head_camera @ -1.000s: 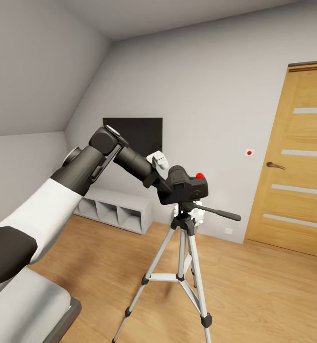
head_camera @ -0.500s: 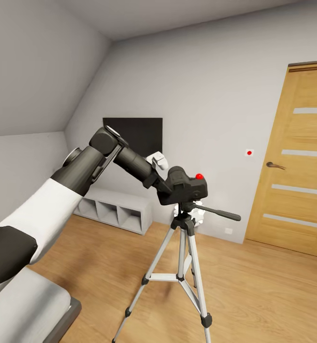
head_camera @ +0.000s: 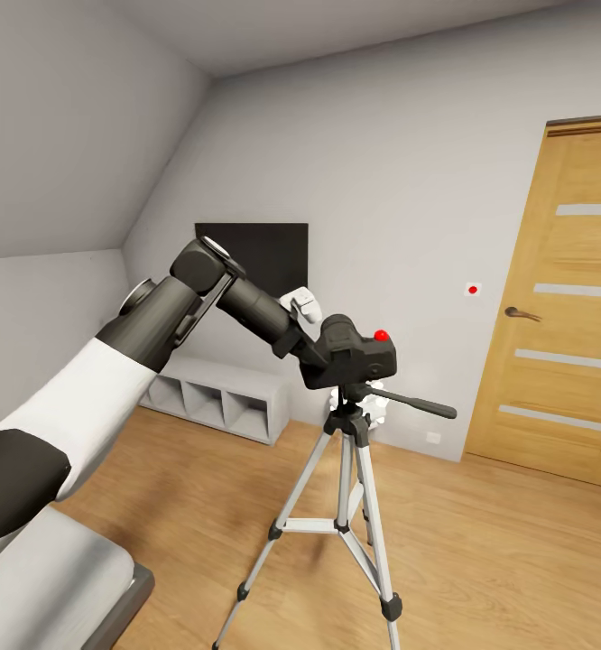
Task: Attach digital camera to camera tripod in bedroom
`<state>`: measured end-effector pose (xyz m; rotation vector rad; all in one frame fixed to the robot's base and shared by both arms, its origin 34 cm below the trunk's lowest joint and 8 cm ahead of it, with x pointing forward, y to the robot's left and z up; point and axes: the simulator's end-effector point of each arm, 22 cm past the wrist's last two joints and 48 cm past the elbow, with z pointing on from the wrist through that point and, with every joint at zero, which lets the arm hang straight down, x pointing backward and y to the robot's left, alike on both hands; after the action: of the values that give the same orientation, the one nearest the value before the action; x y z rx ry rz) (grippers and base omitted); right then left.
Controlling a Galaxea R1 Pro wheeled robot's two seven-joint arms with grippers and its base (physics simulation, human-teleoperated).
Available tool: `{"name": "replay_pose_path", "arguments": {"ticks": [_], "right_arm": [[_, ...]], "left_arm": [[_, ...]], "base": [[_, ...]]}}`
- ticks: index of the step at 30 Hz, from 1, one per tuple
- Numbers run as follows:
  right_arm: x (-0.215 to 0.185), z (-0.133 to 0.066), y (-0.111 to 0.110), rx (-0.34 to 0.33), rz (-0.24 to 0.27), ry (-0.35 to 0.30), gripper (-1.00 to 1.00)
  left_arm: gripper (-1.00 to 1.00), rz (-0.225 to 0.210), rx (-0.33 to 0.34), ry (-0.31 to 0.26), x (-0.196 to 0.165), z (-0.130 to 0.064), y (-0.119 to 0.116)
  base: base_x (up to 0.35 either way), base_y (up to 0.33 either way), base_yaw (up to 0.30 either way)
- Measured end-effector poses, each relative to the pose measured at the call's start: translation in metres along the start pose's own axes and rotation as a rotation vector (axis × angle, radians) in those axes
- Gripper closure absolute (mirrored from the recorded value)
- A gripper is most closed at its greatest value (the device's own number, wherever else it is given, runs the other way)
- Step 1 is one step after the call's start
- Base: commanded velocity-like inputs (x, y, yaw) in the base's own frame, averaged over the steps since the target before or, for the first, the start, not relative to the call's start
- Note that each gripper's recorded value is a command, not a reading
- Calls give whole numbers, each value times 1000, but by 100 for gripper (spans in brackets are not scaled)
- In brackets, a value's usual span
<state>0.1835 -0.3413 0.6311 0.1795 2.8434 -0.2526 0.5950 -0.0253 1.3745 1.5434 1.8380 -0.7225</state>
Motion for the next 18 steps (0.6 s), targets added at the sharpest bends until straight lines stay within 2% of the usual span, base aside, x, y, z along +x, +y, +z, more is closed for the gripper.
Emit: {"name": "replay_pose_path", "arguments": {"ticks": [9,15,18], "right_arm": [[0,0,0,0,0,0,-100],[0,0,0,0,0,0,-100],[0,0,0,0,0,0,-100]], "left_arm": [[100,-7,2,3,1,1,1],[100,-45,10,15,5,6,8],[100,-51,13,16,5,6,8]], "base": [[0,0,0],[0,0,0],[0,0,0]]}}
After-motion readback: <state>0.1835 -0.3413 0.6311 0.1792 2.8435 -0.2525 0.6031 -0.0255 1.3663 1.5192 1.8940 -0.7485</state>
